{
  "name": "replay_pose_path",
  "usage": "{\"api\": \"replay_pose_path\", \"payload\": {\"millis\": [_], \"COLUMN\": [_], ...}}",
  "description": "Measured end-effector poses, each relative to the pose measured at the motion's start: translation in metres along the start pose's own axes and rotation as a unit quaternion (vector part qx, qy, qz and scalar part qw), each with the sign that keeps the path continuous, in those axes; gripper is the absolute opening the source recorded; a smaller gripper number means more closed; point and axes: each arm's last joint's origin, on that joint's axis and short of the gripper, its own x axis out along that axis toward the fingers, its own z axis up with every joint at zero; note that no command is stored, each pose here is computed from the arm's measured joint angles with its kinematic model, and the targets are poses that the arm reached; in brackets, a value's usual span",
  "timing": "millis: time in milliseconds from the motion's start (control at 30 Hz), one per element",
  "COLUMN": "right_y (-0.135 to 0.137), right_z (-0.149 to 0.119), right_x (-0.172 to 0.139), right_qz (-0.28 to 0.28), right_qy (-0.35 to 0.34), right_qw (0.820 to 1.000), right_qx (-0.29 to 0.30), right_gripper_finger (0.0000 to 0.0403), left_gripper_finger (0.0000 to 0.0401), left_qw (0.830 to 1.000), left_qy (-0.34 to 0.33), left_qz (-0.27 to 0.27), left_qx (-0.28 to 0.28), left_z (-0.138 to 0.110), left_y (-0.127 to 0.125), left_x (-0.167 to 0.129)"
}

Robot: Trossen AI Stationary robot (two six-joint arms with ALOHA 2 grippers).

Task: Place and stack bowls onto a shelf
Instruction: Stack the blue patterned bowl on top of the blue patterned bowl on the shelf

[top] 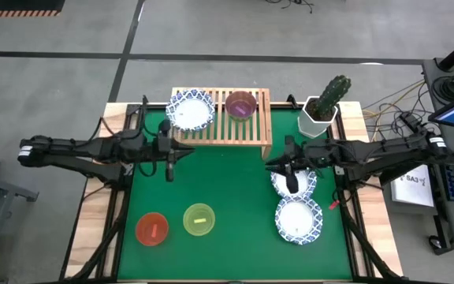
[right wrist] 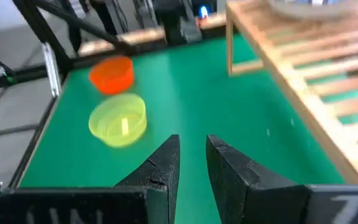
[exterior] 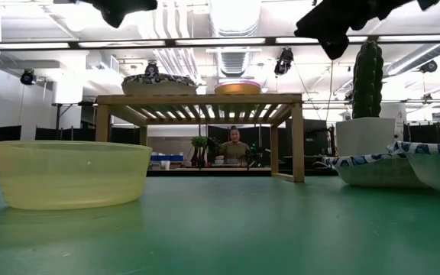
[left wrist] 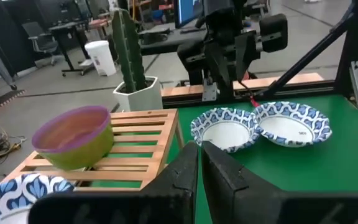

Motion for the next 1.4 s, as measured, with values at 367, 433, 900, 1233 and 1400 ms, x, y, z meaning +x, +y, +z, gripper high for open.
{"api": "replay_pose_path", "payload": {"millis": [367,433,900,1233,1400], "right_y": [0.003,0.003,0.008,0.004,0.000], "right_z": [0.012,0.013,0.006,-0.043,-0.058], "right_x": [0.012,0.015,0.081,0.131,0.143], "right_qz": [-0.108,-0.141,-0.207,-0.285,-0.304], "right_qy": [0.249,0.293,0.439,0.502,0.520], "right_qw": [0.948,0.924,0.834,0.775,0.761], "right_qx": [0.167,0.202,0.262,0.256,0.241], "right_gripper_finger": [0.0068,0.0068,0.0156,0.0144,0.0125], "left_gripper_finger": [0.0004,0.0004,0.0004,0.0004,0.0004], "left_qw": [1.000,1.000,1.000,1.000,1.000], "left_qy": [-0.018,-0.016,0.000,-0.001,-0.001], "left_qz": [0.003,0.003,0.001,0.001,0.001], "left_qx": [-0.003,-0.002,-0.009,-0.025,-0.026], "left_z": [-0.017,-0.019,-0.021,-0.022,-0.024], "left_y": [0.002,0.002,0.003,0.006,0.006], "left_x": [-0.021,-0.023,-0.029,-0.042,-0.044]}}
